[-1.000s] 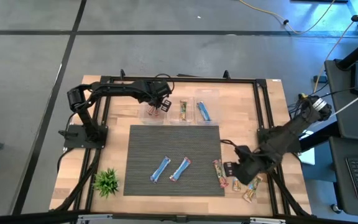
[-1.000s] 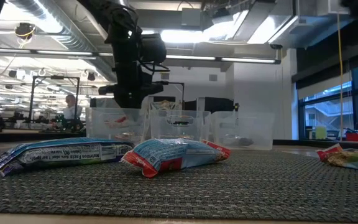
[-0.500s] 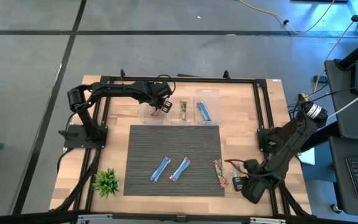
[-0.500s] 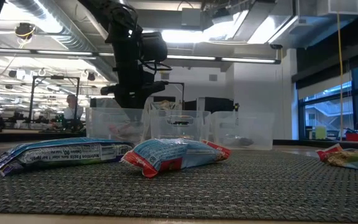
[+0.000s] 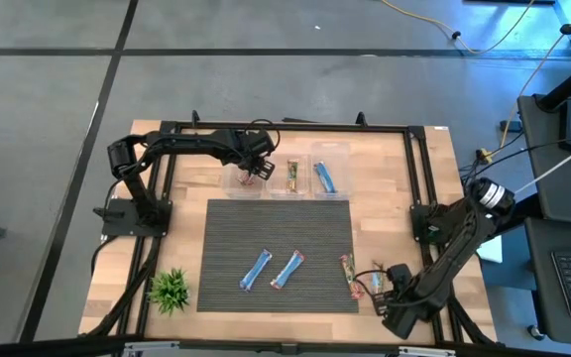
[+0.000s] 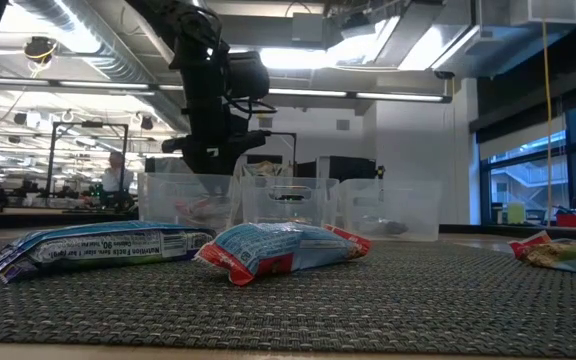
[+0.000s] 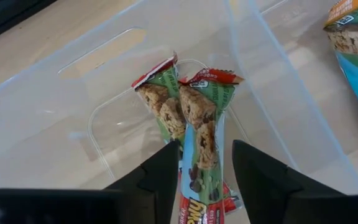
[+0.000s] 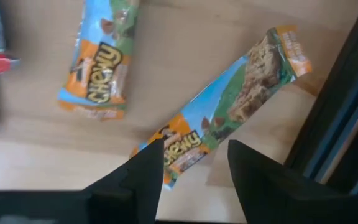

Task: Pick and place Granola Bars by type
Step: Put the right orange granola bar into the middle transparent bin

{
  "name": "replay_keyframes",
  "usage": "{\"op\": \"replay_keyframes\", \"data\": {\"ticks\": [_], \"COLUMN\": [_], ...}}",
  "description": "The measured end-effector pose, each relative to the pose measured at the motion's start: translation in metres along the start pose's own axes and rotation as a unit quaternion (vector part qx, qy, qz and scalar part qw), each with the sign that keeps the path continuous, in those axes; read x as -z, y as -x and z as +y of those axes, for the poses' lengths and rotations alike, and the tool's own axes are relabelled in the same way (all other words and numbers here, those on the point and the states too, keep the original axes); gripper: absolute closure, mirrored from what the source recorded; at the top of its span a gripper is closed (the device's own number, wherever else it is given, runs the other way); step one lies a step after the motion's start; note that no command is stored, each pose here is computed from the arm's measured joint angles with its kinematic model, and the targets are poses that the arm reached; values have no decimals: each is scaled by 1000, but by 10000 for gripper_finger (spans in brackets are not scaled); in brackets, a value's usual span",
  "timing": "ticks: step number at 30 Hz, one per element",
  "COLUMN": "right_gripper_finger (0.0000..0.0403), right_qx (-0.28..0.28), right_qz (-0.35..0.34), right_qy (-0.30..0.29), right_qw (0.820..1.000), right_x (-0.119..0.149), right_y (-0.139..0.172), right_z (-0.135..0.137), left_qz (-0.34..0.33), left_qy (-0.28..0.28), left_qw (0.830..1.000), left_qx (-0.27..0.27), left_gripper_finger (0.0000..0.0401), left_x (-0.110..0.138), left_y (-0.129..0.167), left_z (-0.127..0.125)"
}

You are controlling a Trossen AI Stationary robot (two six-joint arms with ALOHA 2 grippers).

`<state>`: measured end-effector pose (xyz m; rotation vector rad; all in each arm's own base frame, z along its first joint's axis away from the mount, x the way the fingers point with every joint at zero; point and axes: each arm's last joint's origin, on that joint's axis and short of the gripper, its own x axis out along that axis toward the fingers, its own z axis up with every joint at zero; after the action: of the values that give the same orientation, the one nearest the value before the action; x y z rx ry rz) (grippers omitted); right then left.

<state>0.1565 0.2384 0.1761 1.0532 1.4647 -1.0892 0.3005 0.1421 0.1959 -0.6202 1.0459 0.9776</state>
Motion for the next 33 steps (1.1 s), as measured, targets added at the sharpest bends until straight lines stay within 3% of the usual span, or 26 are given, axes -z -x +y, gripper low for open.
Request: {"op": "replay_keyframes", "data": {"ticks": [17,26,33], "right_gripper_finger": [131,139,189], "right_qx": [54,61,55], "right_qz": [-2,-12,-12], "right_qy": [0,-5,-14], "right_qw": [999,998,998], "right_x": [7,9,9], "right_y": [-27,-44,-45], "right_z": [5,12,13], "left_qz": [13,13,15], "left_qy": [0,0,0], "left_qw": [1000,1000,1000], "left_qx": [18,18,21], "left_gripper_finger": [255,255,255], "left_x": [1,1,1], "left_y": [0,0,0], "left_z": [-1,-1,-1]}}
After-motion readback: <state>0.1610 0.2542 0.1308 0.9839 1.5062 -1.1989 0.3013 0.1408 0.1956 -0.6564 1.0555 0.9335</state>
